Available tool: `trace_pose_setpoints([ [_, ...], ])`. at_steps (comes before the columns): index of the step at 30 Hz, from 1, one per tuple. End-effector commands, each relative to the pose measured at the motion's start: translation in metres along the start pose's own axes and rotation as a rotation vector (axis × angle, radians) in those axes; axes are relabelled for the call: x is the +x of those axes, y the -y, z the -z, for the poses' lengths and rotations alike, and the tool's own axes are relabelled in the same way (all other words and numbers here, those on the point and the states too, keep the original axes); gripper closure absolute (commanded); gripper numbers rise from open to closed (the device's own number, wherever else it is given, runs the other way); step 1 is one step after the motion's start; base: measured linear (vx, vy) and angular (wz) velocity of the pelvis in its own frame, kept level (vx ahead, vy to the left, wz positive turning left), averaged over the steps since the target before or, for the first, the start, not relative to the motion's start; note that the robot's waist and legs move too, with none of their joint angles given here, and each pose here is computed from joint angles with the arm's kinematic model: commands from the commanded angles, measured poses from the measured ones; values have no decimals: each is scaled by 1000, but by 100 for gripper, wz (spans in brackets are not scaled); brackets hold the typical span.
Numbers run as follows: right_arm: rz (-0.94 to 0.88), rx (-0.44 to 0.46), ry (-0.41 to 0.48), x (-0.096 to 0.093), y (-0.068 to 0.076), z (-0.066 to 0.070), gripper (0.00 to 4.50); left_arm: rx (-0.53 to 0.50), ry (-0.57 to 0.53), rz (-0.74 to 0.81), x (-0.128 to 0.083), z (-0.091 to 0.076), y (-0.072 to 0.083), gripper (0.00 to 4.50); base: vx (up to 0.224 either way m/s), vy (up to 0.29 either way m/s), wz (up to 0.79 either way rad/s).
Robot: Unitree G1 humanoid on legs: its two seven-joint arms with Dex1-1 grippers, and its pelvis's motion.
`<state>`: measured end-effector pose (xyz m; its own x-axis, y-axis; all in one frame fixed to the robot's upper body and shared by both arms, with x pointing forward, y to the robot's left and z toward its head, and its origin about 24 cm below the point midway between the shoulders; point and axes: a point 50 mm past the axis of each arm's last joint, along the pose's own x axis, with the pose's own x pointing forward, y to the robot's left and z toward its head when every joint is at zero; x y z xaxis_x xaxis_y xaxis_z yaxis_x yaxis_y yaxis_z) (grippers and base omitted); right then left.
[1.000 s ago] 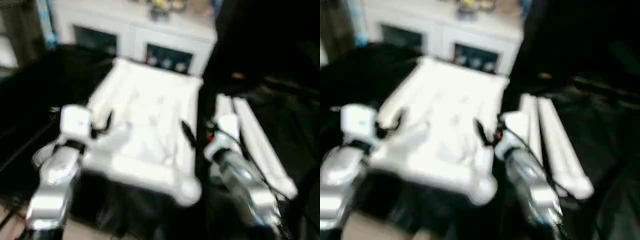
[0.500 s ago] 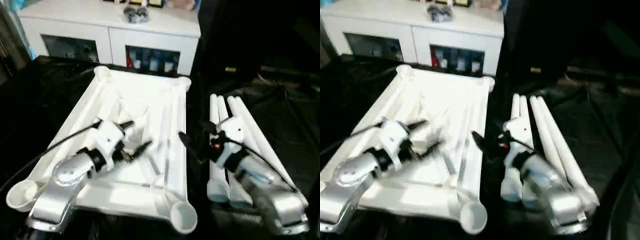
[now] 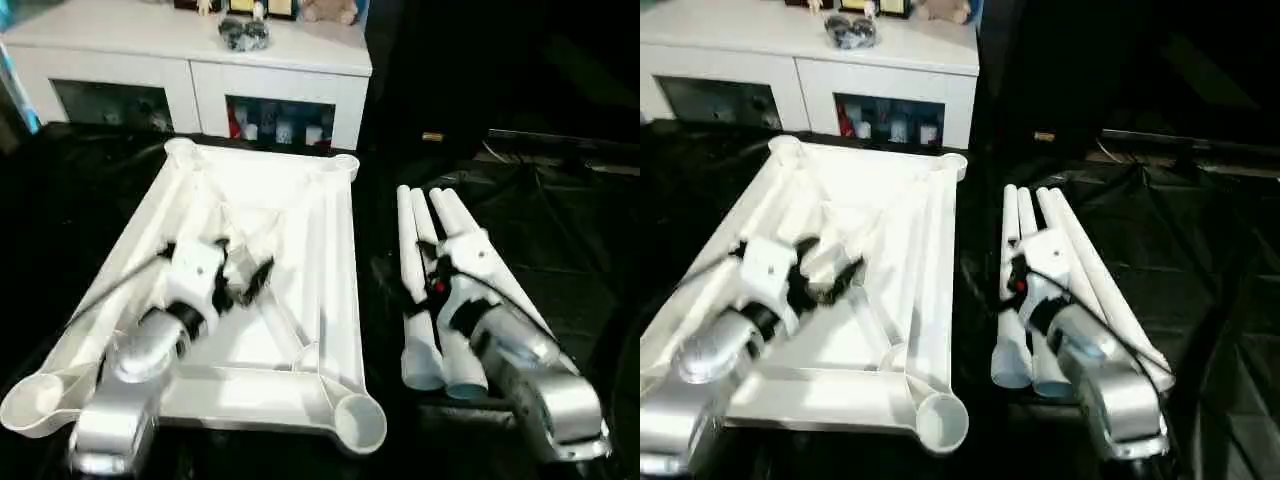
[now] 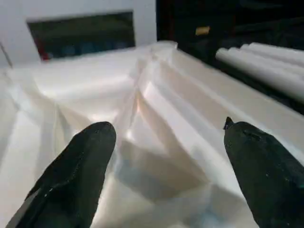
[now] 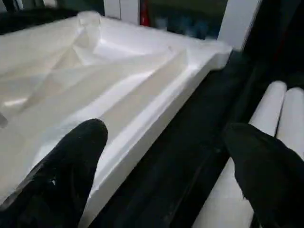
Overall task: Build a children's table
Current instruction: Move to table
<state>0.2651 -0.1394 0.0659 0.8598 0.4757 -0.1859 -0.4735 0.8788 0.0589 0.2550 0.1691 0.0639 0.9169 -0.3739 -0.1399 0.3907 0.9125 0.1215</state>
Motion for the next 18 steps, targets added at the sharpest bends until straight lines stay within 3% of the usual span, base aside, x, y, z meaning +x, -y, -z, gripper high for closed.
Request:
trace_pose_setpoints([
  [1, -4, -2, -2, 1, -3, -2, 14, 10, 32, 1, 0, -9, 7, 38, 0, 0, 0],
  [4, -7, -11, -8, 2, -3, -1, 14, 30, 27, -16, 1, -9, 7, 38, 0, 0, 0],
  [13, 25, -5, -7, 0, 2, -3, 14, 37, 23, -79, 1, -14, 3, 38, -148, 38, -5],
  [18, 31, -2, -8, -1, 3, -2, 14, 80, 28, -84, 5, -17, 5, 38, -47, -49, 17],
])
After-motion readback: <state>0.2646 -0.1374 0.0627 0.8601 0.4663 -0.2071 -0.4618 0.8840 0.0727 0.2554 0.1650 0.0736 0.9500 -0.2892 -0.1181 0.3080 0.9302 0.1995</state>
